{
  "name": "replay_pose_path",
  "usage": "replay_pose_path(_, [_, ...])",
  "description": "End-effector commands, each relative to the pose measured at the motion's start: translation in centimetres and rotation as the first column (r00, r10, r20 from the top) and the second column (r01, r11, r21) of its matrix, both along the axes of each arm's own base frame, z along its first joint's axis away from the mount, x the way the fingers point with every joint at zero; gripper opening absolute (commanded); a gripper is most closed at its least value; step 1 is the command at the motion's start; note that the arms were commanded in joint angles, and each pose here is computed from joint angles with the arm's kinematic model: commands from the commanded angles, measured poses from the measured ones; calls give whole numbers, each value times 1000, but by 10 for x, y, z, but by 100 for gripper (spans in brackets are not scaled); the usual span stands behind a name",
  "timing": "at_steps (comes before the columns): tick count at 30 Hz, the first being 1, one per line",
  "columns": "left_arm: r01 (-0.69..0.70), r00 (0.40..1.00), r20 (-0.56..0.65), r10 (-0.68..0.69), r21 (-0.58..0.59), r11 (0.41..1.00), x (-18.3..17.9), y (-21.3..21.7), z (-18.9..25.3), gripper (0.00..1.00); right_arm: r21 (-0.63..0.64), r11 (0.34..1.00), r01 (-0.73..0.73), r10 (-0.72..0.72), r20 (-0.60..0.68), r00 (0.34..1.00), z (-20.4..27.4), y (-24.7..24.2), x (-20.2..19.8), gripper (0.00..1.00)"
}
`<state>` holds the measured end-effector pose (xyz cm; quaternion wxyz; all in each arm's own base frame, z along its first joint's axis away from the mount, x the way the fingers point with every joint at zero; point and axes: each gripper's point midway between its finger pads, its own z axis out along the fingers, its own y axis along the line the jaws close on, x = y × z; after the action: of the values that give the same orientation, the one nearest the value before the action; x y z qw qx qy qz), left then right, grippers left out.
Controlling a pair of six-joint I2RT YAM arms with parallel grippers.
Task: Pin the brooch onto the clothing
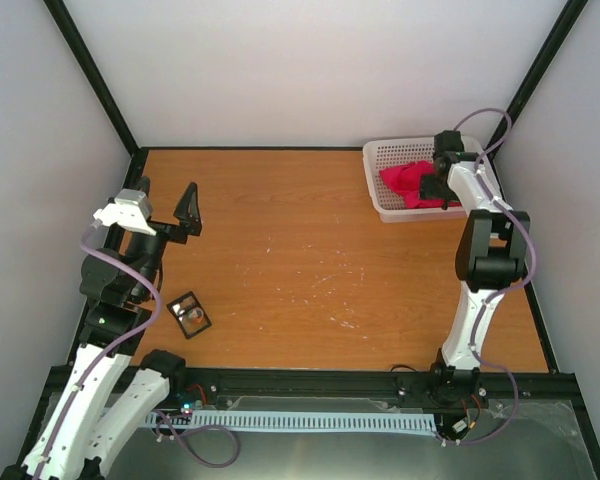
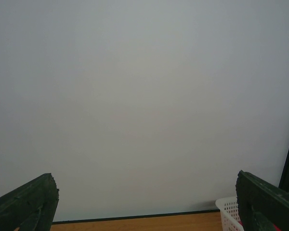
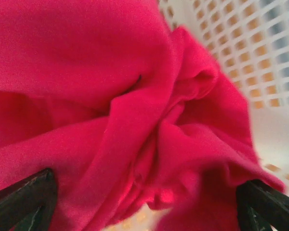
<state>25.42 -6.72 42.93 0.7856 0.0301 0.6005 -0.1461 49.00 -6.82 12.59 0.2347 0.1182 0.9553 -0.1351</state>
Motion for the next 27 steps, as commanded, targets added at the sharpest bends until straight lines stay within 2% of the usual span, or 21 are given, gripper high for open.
replay_pose_path(1, [2, 1000, 26, -2, -7, 1000, -2, 0, 7, 100, -26, 999, 48, -50, -71, 996, -31, -14, 9, 91])
replay_pose_path(4, [3, 1000, 24, -3, -7, 1000, -1, -1, 6, 100, 1, 997, 83, -82, -42, 996, -34, -27, 30, 48])
replay_pose_path(5, [2, 1000, 24, -2, -7, 1000, -1, -1, 6, 100, 2, 995, 99, -99, -29, 995, -32, -33, 37, 38])
replay_pose_path(7, [-3, 1000, 24, 4, -9, 1000, -1, 0, 7, 100, -29, 989, 143, -143, -2, 990, -22, -47, 47, 10])
replay_pose_path(8, [-6, 1000, 24, 6, -9, 1000, -2, 1, 7, 100, -53, 986, 159, -159, 17, 987, -15, -55, 51, 3])
replay_pose_path(15, [-3, 1000, 25, 3, -11, 1000, -2, 1, 7, 100, -218, 941, 258, -198, 264, 944, 92, -91, 74, 3])
replay_pose_path(19, [0, 1000, 22, 0, -12, 1000, -1, 0, 6, 100, -213, 935, 284, -176, 418, 891, 170, -89, 77, 3])
replay_pose_path(24, [4, 1000, 13, -4, -8, 1000, 2, -2, 4, 100, -177, 967, 185, -50, 581, 812, 263, -41, 64, 3])
replay_pose_path(27, [8, 1000, 5, -8, -5, 1000, 4, -3, 2, 100, -206, 976, 74, 84, 664, 743, 319, 15, 45, 3])
